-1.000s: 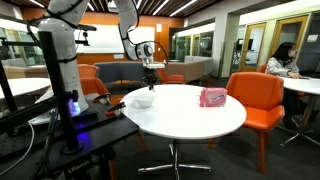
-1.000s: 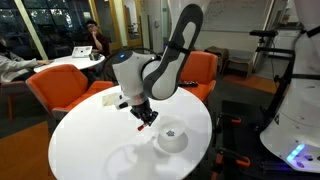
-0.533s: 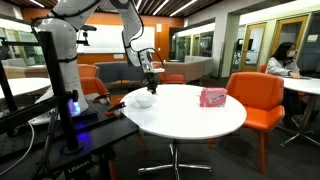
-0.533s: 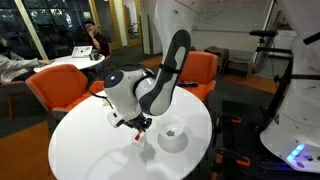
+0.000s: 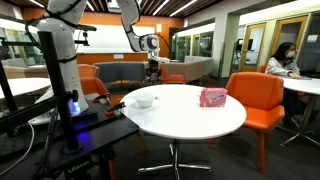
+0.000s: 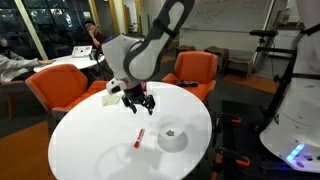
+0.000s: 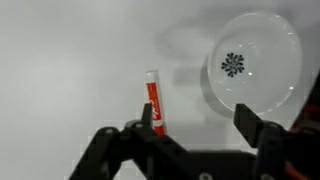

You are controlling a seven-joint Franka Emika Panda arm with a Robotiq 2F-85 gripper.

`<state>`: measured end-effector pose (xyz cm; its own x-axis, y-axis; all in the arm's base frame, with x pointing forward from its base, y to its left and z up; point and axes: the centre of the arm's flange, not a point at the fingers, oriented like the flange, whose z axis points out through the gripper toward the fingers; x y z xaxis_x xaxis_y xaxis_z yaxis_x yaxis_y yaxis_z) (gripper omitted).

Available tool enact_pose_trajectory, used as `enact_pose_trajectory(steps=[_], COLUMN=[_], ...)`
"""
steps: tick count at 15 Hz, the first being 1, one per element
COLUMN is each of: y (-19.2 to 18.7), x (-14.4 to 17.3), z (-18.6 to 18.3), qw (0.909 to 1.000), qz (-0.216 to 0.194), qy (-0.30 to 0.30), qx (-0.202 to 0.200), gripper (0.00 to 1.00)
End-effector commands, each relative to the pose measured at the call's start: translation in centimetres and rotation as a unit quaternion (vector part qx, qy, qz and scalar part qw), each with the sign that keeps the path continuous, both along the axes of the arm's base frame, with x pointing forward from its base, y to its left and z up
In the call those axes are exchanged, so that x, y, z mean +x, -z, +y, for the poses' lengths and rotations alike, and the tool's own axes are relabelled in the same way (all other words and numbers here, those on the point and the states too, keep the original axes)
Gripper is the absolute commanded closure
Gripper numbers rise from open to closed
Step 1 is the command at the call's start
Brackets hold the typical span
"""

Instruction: Pick up the marker from the plate and place it on the table

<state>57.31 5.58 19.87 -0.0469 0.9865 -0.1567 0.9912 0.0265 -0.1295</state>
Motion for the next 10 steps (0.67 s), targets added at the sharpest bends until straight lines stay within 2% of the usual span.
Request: enact_pose_trajectory(steps=[1, 5, 7, 10], y=[-7.6, -13.6, -14.8, -14.8], x=[-1.4, -2.0, -1.9, -1.8], z=[-2.5, -4.3, -4.8, -5.2], qw=[0.9944, 0.9762, 0.9624, 0.9367], qz=[0.002, -0.021, -0.034, -0.052], qy=[0.104, 0.215, 0.269, 0.345], qx=[0.015, 0.022, 0.024, 0.026], gripper=[0.00, 0.00, 0.00, 0.00])
